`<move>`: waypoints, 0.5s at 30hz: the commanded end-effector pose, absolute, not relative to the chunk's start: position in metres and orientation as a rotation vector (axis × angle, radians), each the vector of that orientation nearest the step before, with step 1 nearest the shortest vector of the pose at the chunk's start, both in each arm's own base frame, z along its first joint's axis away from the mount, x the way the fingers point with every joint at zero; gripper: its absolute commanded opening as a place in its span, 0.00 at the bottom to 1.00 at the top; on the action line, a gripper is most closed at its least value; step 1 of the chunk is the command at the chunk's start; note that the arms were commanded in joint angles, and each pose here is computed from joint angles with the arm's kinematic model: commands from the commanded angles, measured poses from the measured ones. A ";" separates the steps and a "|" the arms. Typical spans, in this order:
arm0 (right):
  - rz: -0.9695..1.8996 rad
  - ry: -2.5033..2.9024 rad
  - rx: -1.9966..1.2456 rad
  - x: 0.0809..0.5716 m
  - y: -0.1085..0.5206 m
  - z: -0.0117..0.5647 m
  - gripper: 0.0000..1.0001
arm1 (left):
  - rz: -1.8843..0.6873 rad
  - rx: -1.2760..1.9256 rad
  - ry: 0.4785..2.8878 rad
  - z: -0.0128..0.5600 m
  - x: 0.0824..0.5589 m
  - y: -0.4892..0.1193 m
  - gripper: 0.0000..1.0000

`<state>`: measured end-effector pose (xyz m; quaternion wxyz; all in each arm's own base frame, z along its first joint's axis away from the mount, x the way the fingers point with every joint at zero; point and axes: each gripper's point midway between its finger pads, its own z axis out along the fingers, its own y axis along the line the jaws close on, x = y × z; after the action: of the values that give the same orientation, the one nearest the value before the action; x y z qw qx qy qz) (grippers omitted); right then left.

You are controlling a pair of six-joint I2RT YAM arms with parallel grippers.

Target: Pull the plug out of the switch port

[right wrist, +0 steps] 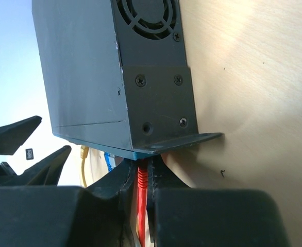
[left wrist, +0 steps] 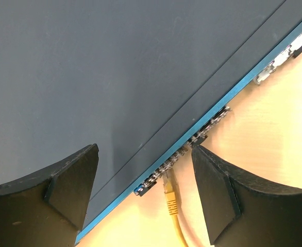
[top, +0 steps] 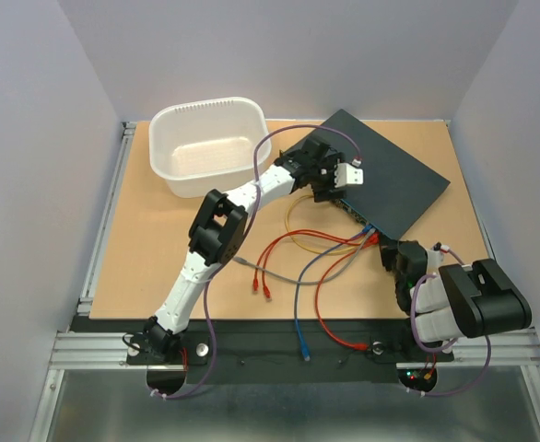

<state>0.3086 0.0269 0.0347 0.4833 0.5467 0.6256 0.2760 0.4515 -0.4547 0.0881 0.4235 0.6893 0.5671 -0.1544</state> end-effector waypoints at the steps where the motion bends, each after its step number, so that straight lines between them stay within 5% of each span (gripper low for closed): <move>1: 0.677 1.375 1.286 0.306 0.010 0.060 0.00 | -0.432 1.704 1.284 0.141 0.433 -0.479 0.85; 15: 0.812 1.637 1.145 0.287 0.054 0.045 0.00 | -0.286 1.820 1.200 0.092 0.423 -0.506 0.91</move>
<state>0.3052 0.0396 0.0352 0.4698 0.5120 0.6570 0.2926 0.4064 -0.4953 0.0777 0.4213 0.7485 0.4913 -0.1442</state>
